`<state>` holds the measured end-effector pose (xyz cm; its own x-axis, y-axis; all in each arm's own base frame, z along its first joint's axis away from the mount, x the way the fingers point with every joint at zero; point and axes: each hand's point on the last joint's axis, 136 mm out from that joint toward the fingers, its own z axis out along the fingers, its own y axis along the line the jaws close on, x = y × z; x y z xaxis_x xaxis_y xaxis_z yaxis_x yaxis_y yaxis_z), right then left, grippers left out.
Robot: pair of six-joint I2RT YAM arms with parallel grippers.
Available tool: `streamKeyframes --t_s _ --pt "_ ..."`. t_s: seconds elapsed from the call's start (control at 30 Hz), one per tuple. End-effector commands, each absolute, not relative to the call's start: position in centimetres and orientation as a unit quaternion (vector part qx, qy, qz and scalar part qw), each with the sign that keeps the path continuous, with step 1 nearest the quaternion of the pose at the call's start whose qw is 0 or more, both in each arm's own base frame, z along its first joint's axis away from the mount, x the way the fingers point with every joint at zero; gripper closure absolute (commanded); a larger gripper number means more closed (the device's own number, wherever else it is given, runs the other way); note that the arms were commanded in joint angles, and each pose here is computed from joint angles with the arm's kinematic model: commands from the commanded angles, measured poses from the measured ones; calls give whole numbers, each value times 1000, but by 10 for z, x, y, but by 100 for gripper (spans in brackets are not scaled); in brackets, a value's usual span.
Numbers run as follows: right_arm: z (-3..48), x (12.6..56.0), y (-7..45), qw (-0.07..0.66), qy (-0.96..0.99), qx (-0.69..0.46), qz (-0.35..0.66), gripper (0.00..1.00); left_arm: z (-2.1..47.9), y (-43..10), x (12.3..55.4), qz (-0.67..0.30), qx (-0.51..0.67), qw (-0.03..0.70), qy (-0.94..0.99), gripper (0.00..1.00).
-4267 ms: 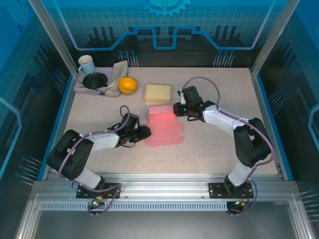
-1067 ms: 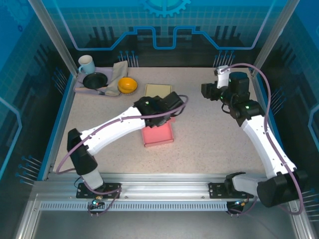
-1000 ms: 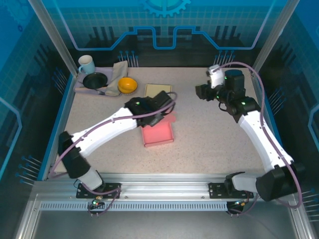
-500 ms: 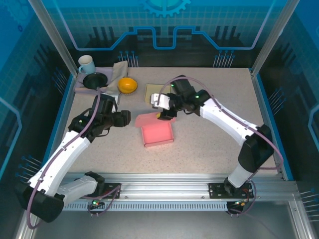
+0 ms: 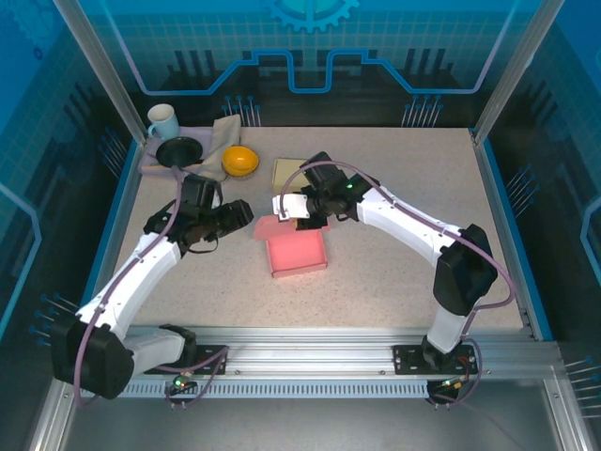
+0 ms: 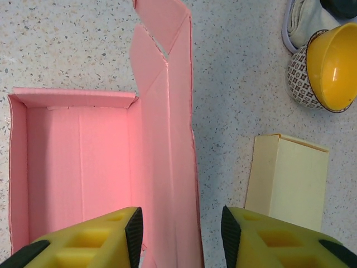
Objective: Fold the paper box
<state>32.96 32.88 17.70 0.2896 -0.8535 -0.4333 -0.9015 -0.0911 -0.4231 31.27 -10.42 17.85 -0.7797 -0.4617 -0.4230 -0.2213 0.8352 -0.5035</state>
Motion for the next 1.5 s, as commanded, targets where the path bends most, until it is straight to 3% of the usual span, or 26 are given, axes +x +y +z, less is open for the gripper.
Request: streamKeyframes --t_s 0.0,0.17,0.37,0.43,0.57,0.83,1.03,1.27,1.47 --pt "175 331 325 305 606 -734 34 56 204 -120 321 -270 -137 314 900 30" --pt "182 336 322 309 613 -726 48 56 195 -116 308 -278 -120 359 883 30" --pt "168 338 319 289 588 -755 16 57 174 -113 308 -265 -168 302 900 22" --pt "166 339 320 286 586 -758 9 64 177 -118 311 -273 -166 292 902 20" --pt "163 339 322 277 591 -757 19 74 203 -146 311 -328 -71 330 882 31" --pt "172 341 315 255 596 -761 38 91 171 -155 295 -266 -4 339 902 37" --pt "186 340 301 244 601 -759 56 94 158 -163 292 -180 78 359 912 39" --pt "181 330 288 214 603 -765 66 94 154 -154 312 -115 88 375 916 40" --pt "185 328 287 220 604 -762 75 93 156 -190 309 -170 153 372 899 47"
